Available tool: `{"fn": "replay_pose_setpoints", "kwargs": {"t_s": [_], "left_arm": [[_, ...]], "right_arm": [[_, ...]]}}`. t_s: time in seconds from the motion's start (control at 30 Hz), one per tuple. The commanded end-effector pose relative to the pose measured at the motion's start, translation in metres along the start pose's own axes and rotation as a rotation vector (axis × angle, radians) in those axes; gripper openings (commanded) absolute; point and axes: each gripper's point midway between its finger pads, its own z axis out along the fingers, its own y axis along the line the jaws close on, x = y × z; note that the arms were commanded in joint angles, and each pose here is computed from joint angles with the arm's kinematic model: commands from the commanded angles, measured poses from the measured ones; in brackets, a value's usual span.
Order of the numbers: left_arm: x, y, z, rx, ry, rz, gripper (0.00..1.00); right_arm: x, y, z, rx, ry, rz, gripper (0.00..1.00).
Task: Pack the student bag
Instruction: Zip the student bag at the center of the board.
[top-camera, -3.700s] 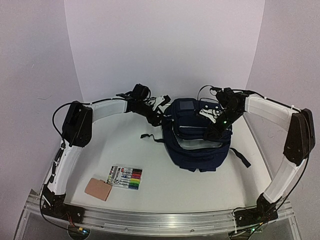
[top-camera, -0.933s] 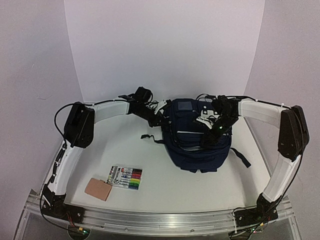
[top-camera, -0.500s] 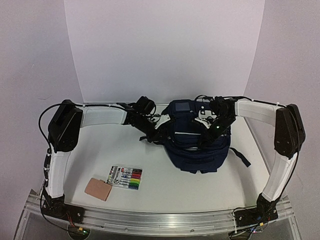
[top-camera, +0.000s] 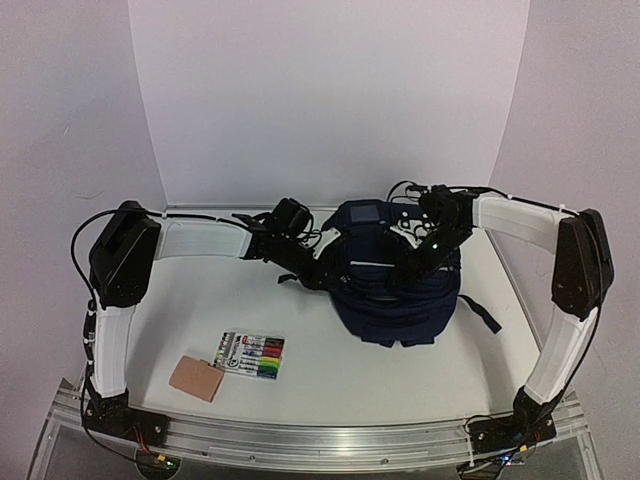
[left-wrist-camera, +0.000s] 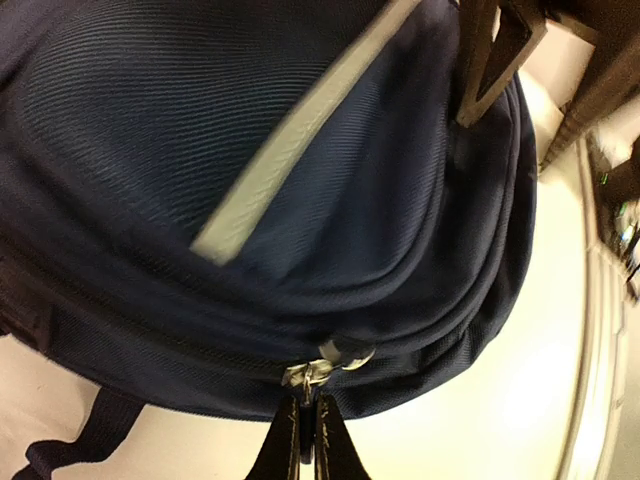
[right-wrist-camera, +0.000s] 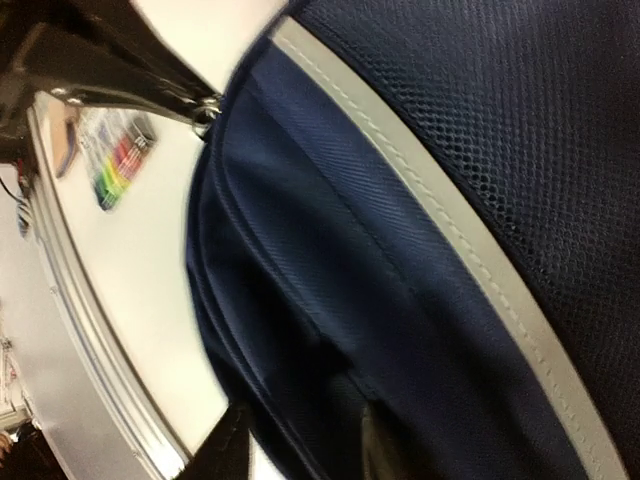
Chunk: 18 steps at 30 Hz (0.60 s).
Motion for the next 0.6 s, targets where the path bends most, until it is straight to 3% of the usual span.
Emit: {"fn": "replay_pose_setpoints", "kwargs": {"t_s": [0.0,0.07,0.2,0.33,0.43,0.57], "left_arm": [[-0.053,0.009,-0.048,-0.008,-0.170,0.002,0.00],[-0.050,0.013,-0.048,-0.018,-0.138,0.035,0.00],[-0.047,0.009,-0.047,0.009,-0.098,0.063,0.00],[-0.046,-0.004,-0.050,0.040,-0.076,0.077,0.00],[-0.026,-0.029,-0.041,0.065,0.025,0.144,0.00],[0.001,-0.039,-0.040,0.090,0.103,0.112,0.00]], "right_arm": [[-0.024,-0.001,-0.066,0.109,-0.149,-0.133,0.69],[-0.006,-0.002,-0.070,0.153,-0.098,-0.212,0.76],[0.037,-0.023,-0.064,0.280,0.036,-0.312,0.78],[0.061,-0.041,-0.042,0.289,0.132,-0.247,0.78],[0.063,-0.045,-0.014,0.232,0.167,-0.187,0.73],[0.049,-0.051,0.016,0.182,0.133,-0.111,0.60]]}}
